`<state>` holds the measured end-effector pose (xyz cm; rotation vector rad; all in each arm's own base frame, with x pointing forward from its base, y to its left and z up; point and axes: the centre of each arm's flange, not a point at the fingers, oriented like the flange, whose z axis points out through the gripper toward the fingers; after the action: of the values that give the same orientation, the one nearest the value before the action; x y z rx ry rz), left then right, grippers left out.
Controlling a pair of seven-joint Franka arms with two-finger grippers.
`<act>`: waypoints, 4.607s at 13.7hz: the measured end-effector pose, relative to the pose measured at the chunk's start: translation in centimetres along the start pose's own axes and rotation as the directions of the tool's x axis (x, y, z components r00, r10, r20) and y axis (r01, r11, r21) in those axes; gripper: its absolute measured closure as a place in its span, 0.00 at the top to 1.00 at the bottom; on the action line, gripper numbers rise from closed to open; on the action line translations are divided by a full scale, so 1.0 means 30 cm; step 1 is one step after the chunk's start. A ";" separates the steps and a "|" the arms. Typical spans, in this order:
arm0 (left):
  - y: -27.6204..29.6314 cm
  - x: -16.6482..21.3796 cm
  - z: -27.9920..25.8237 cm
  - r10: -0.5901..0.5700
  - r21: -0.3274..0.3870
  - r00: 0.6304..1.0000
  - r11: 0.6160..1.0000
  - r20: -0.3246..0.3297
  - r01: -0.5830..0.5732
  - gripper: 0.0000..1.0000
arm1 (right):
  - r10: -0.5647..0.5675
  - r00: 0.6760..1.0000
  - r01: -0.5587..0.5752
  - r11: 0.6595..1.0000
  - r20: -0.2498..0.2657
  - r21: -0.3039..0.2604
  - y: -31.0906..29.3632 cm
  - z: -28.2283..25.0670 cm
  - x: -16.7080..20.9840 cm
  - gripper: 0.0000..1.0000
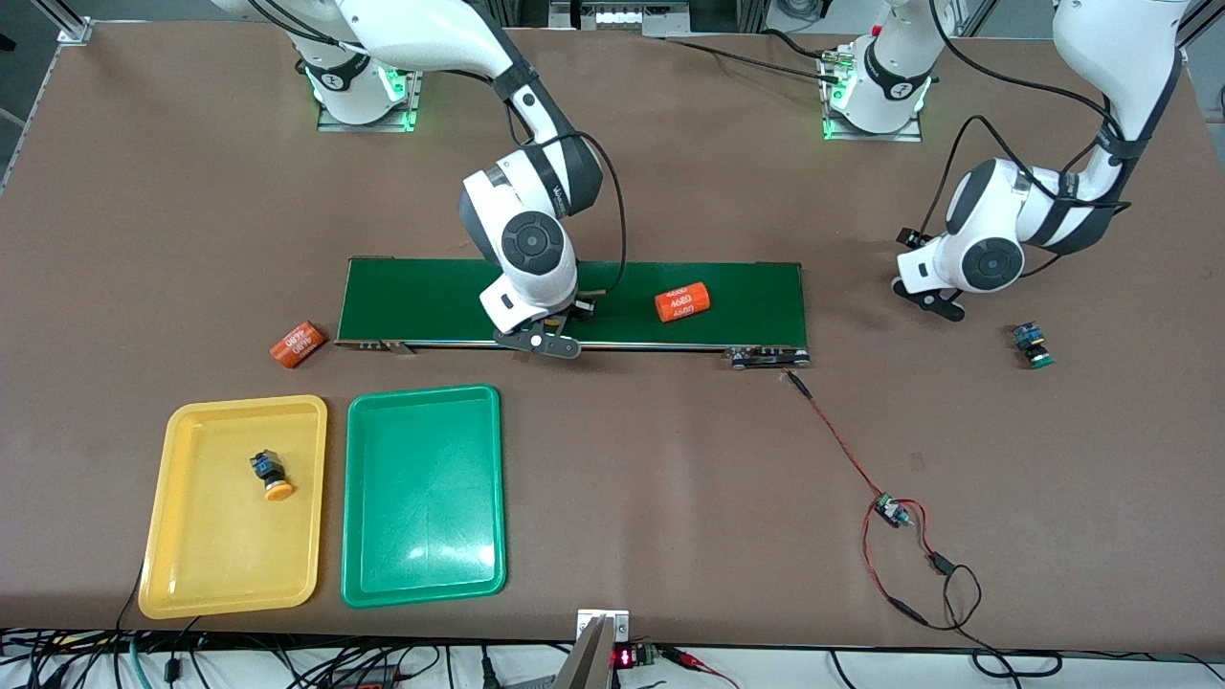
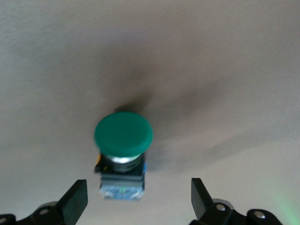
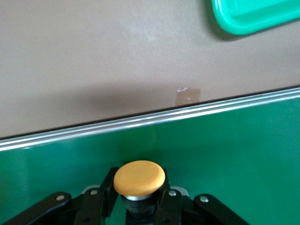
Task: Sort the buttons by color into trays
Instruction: 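Drop the button into the yellow tray while the left gripper grasps a green button, then set the green button on the belt while the right gripper rises, then grasp another green button with the left gripper while the right gripper returns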
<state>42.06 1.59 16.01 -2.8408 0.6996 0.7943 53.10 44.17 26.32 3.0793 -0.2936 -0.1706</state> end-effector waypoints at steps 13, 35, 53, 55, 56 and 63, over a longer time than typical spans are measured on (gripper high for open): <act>-0.021 -0.009 -0.377 0.005 0.135 1.000 0.991 -0.012 -0.004 0.41 | -0.063 0.998 0.063 0.998 -0.025 -0.008 0.676 -0.262 0.577 0.38; 0.780 0.468 -0.670 -0.258 -0.259 0.952 0.943 -0.167 0.210 0.72 | -0.632 0.771 0.607 0.767 -0.082 -0.207 1.518 -0.117 0.953 0.31; -0.435 0.045 -0.788 -0.166 -0.045 0.927 0.986 -0.337 0.160 1.00 | -0.651 0.749 0.613 0.753 -0.127 -0.239 1.559 -0.022 0.998 1.00; -0.554 0.025 -0.709 -0.099 -0.030 0.926 0.995 -0.364 0.095 1.00 | -0.638 0.760 0.608 0.764 -0.119 -0.216 1.562 -0.072 0.983 1.00; -0.593 0.027 -0.667 -0.100 -0.032 0.923 0.995 -0.371 0.094 1.00 | -0.618 0.777 0.591 0.781 -0.117 -0.201 1.562 -0.095 0.975 1.00; -0.814 -0.011 -0.367 -0.404 -0.137 0.853 0.915 -0.330 0.380 1.00 | -0.382 0.921 0.377 0.923 -0.079 -0.071 1.281 -0.336 0.822 1.00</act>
<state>58.14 20.94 25.19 -3.0624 0.0979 0.2496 71.17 2.09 35.80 3.0411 0.3132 -0.0463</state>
